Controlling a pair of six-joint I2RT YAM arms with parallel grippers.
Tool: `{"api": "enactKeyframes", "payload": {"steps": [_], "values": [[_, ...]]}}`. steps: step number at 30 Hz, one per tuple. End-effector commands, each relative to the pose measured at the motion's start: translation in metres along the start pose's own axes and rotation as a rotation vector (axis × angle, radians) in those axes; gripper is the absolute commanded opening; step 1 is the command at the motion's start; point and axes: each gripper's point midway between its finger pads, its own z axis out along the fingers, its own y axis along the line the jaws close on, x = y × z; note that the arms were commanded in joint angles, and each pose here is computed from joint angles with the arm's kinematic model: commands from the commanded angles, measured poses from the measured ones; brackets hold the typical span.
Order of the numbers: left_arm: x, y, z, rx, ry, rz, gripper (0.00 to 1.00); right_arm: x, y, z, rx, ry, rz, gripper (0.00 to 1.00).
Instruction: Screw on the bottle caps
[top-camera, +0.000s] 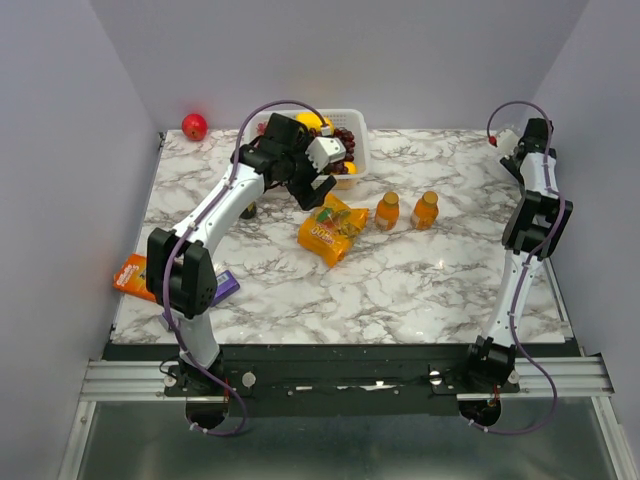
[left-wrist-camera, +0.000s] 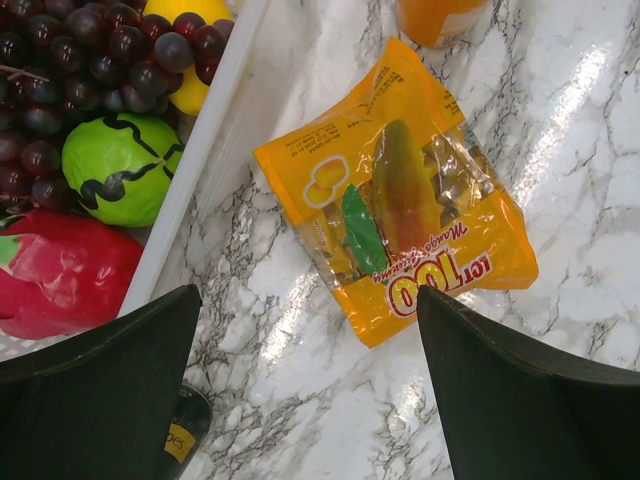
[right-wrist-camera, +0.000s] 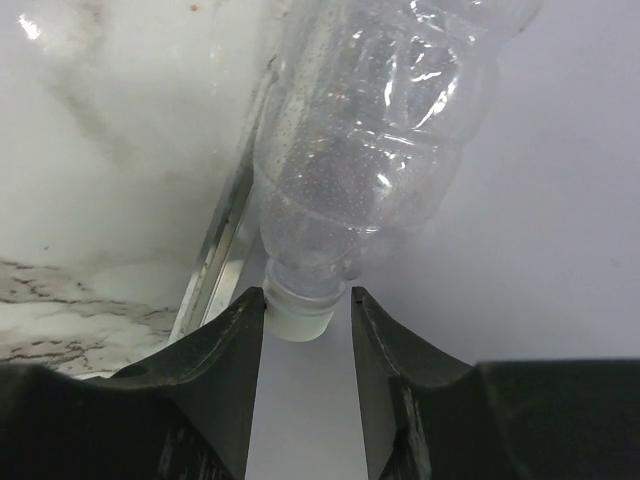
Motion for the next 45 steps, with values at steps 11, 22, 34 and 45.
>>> {"api": "enactKeyframes", "payload": {"steps": [11, 22, 34, 45], "values": [[-0.013, 0.011, 0.014, -0.032, 0.002, 0.001, 0.99, 0.013, 0.016, 0.006, -0.138, 0.007, -0.187, 0.36], [-0.010, 0.011, 0.017, -0.022, 0.009, -0.007, 0.99, -0.011, 0.053, -0.028, -0.197, -0.045, -0.237, 0.19], [-0.010, 0.011, 0.014, -0.016, 0.007, -0.017, 0.99, -0.098, 0.008, -0.095, -0.141, -0.333, -0.020, 0.20], [-0.007, 0.004, 0.020, 0.003, 0.013, -0.031, 0.99, -0.171, -0.050, -0.068, 0.228, -0.411, -0.071, 0.58]]}}
